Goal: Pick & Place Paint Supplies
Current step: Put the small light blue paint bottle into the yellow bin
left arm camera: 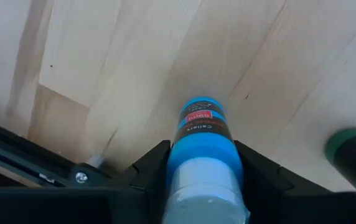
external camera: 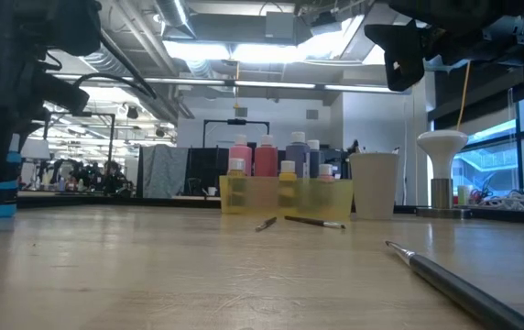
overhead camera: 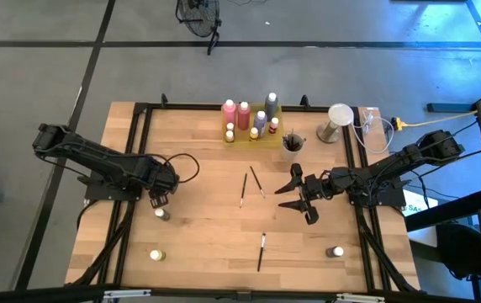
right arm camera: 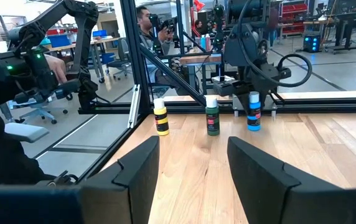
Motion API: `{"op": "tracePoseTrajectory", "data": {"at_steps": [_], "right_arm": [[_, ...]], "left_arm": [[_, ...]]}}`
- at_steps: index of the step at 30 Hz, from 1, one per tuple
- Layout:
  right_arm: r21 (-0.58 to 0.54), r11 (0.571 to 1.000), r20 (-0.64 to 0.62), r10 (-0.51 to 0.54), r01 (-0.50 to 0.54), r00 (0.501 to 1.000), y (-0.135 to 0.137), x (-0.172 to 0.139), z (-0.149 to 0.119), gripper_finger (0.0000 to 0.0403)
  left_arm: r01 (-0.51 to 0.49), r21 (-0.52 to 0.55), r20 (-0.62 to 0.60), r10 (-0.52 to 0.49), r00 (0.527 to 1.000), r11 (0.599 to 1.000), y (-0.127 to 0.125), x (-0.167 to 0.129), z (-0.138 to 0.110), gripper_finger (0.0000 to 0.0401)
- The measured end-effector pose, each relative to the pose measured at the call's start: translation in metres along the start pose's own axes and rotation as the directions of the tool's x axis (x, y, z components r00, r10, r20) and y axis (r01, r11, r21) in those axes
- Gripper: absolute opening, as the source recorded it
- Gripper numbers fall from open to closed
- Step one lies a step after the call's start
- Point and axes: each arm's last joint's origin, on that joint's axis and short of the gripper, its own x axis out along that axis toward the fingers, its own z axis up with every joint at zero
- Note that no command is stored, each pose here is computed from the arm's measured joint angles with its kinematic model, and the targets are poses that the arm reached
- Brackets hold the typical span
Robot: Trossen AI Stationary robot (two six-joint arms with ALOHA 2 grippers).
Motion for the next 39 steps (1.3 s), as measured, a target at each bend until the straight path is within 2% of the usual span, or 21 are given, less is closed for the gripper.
{"op": "tracePoseTrajectory", "data": {"at_steps": [8, 25, 29, 35, 39], "right_arm": [[0.0, 1.0, 0.0, 0.0, 0.0, 1.0, 0.0, 0.0, 0.0, 0.0192], [0.0, 1.0, 0.0, 0.0, 0.0, 1.0, 0.0, 0.0, 0.0, 0.0192], [0.0, 1.0, 0.0, 0.0, 0.0, 1.0, 0.0, 0.0, 0.0, 0.0192], [0.0, 1.0, 0.0, 0.0, 0.0, 1.0, 0.0, 0.0, 0.0, 0.0192], [0.0, 1.0, 0.0, 0.0, 0.0, 1.0, 0.0, 0.0, 0.0, 0.0192]], "left_arm": [[0.03, -0.021, 0.024, -0.029, 0.999, 0.999, -0.003, -0.009, 0.005, 0.0142], [0.045, -0.025, 0.072, -0.043, 0.996, 0.999, -0.004, -0.055, 0.015, 0.0141], [0.064, -0.028, 0.112, -0.06, 0.992, 0.998, -0.005, -0.07, 0.019, 0.0141], [0.071, 0.027, 0.168, -0.075, 0.983, 0.997, -0.004, -0.089, 0.025, 0.0141], [0.073, 0.009, 0.185, -0.073, 0.98, 0.997, 0.0, -0.098, 0.035, 0.0141]]}}
